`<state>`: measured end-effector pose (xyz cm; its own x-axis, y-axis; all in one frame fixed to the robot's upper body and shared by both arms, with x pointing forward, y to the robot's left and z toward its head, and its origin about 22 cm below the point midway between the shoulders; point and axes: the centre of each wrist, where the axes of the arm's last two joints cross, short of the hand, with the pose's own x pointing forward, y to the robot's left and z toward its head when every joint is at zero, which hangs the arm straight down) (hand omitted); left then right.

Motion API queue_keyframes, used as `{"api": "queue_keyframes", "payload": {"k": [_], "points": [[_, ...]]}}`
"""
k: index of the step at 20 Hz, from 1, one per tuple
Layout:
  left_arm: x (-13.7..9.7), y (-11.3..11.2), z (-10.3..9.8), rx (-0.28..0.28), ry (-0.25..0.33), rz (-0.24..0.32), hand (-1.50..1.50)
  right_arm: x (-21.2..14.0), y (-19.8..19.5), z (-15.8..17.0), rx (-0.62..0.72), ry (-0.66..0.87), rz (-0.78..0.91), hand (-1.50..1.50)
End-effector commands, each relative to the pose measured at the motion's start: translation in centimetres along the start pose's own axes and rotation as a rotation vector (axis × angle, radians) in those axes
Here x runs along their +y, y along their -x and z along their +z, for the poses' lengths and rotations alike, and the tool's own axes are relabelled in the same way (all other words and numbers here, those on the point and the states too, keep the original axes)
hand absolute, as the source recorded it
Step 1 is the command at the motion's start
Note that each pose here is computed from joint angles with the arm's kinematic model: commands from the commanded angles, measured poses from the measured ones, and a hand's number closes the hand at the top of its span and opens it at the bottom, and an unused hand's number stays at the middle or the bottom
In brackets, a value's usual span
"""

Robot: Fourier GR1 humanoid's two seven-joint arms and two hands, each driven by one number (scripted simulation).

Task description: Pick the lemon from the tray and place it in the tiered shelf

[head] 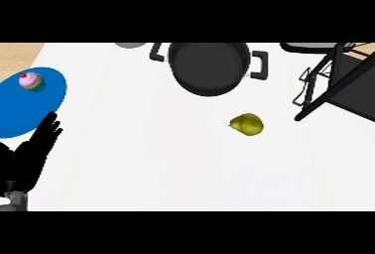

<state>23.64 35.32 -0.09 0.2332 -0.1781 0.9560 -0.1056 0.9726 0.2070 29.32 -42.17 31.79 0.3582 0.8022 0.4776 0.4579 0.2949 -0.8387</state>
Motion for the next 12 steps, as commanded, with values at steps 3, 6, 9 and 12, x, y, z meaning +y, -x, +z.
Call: {"api": "queue_keyframes", "payload": {"k": [3, 6, 9, 12], "points": [[-0.2, -0.4, 0.9, -0.011, 0.009, -0.009, 0.0, 3.4, 3.9, -2.0, 0.137, 0.051, -0.06, 1.5], [-0.1, -0.4, 0.8, 0.001, 0.022, 0.006, 0.0, 3.5, 3.7, -3.6, 0.144, 0.038, -0.02, -1.5], [-0.4, 0.0, -0.1, -0.001, 0.008, -0.009, 0.0, 2.4, 4.3, -4.4, 0.093, -0.022, 0.079, -1.5], [-1.5, -0.5, 0.1, 0.012, -0.008, -0.004, 0.0, 5.1, 5.5, -4.5, 0.07, 0.0, 0.044, -1.5]]}}
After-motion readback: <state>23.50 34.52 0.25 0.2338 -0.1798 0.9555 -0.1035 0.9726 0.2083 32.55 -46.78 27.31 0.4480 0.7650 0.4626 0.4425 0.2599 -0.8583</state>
